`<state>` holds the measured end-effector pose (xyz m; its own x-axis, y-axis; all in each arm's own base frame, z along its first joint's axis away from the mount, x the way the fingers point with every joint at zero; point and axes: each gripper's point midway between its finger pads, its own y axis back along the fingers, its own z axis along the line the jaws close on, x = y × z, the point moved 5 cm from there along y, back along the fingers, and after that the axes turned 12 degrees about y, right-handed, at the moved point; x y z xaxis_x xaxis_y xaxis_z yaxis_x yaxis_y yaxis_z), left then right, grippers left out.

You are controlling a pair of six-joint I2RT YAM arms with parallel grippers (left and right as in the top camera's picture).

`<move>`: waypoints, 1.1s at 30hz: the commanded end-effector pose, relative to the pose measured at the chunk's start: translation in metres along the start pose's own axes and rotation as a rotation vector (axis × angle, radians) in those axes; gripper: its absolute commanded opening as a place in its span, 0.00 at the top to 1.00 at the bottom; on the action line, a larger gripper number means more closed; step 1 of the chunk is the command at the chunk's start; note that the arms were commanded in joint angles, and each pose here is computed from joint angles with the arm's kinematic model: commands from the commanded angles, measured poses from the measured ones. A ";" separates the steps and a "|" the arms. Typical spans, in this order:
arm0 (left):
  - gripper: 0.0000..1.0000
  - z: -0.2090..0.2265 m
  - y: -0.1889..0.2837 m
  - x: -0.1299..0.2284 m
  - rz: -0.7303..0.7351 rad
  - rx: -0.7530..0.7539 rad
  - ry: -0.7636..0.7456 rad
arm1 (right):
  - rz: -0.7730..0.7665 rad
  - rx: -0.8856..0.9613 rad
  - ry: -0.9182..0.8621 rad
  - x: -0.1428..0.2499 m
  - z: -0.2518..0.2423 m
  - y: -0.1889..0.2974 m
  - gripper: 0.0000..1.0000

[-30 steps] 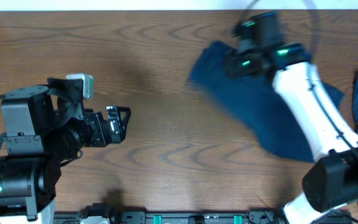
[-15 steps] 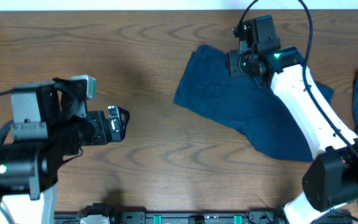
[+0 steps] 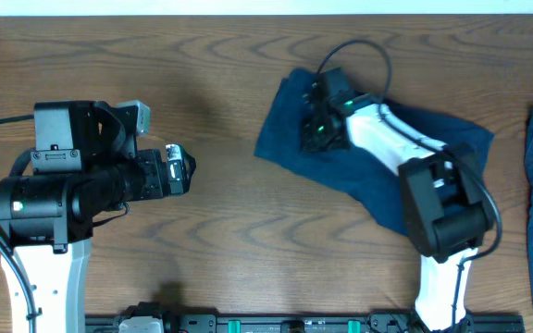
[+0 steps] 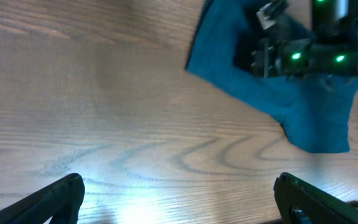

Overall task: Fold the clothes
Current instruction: 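Grasp the shorts' top corners with both grippers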

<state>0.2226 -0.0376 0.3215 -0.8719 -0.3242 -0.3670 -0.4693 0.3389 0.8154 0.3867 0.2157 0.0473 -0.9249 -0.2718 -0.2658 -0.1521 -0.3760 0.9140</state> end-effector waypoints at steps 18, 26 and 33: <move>0.01 0.009 -0.077 -0.052 0.073 -0.021 -0.056 | -0.125 -0.063 0.173 -0.008 0.029 0.091 0.48; 0.08 0.003 -0.195 -0.070 0.202 0.000 -0.150 | -0.230 0.016 -0.009 -0.014 -0.048 0.149 0.37; 0.34 0.006 -0.280 -0.077 0.200 0.006 -0.207 | -0.118 0.095 -0.150 0.015 -0.091 0.156 0.39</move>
<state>0.4134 -0.1023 0.1343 -0.9552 -0.0767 -0.2857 -0.2922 0.3948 0.8711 0.3836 0.0875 0.1645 -0.9261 -0.1037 -0.3626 -0.3049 -0.3601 0.8817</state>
